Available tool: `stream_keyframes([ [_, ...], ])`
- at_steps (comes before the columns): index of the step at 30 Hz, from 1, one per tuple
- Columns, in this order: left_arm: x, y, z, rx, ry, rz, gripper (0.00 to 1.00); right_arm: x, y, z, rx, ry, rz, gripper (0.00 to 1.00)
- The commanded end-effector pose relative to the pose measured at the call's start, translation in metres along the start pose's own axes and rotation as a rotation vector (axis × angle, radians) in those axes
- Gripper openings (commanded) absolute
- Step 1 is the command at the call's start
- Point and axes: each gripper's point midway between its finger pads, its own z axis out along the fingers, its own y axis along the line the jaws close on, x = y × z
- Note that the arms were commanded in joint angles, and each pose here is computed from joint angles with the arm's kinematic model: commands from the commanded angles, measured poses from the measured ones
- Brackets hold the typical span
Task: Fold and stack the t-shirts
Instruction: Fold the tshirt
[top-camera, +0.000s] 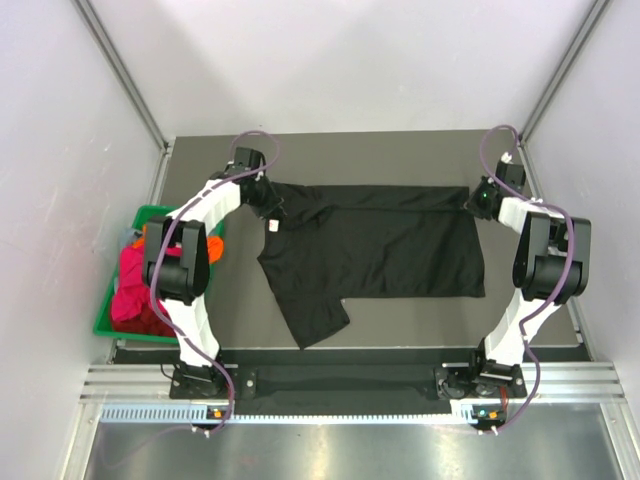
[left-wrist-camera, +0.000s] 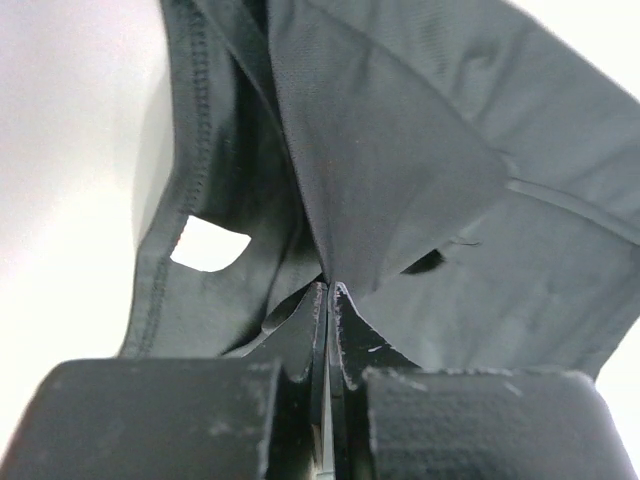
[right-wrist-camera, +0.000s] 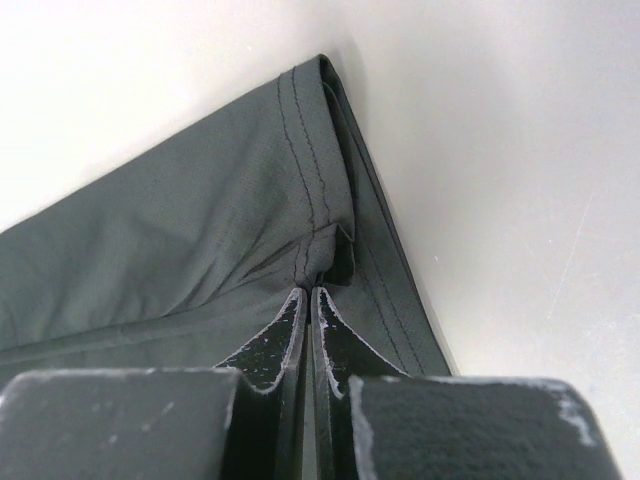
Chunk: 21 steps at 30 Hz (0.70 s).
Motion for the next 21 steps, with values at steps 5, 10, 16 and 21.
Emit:
stream_keyframes([
  [5, -0.001, -0.010, -0.029, 0.023, -0.025, -0.021, 0.00, -0.037, 0.013, -0.024, -0.019, -0.082, -0.029, 0.00],
  [10, 0.009, -0.008, -0.039, 0.015, -0.015, -0.030, 0.00, -0.046, 0.012, -0.036, 0.010, -0.100, -0.040, 0.00],
  [16, 0.029, -0.001, -0.045, -0.010, 0.002, -0.024, 0.00, -0.041, 0.007, -0.035, 0.036, -0.076, -0.040, 0.00],
  [21, 0.045, 0.014, -0.036, -0.043, 0.028, -0.032, 0.00, -0.030, -0.005, -0.031, 0.074, -0.055, -0.034, 0.00],
])
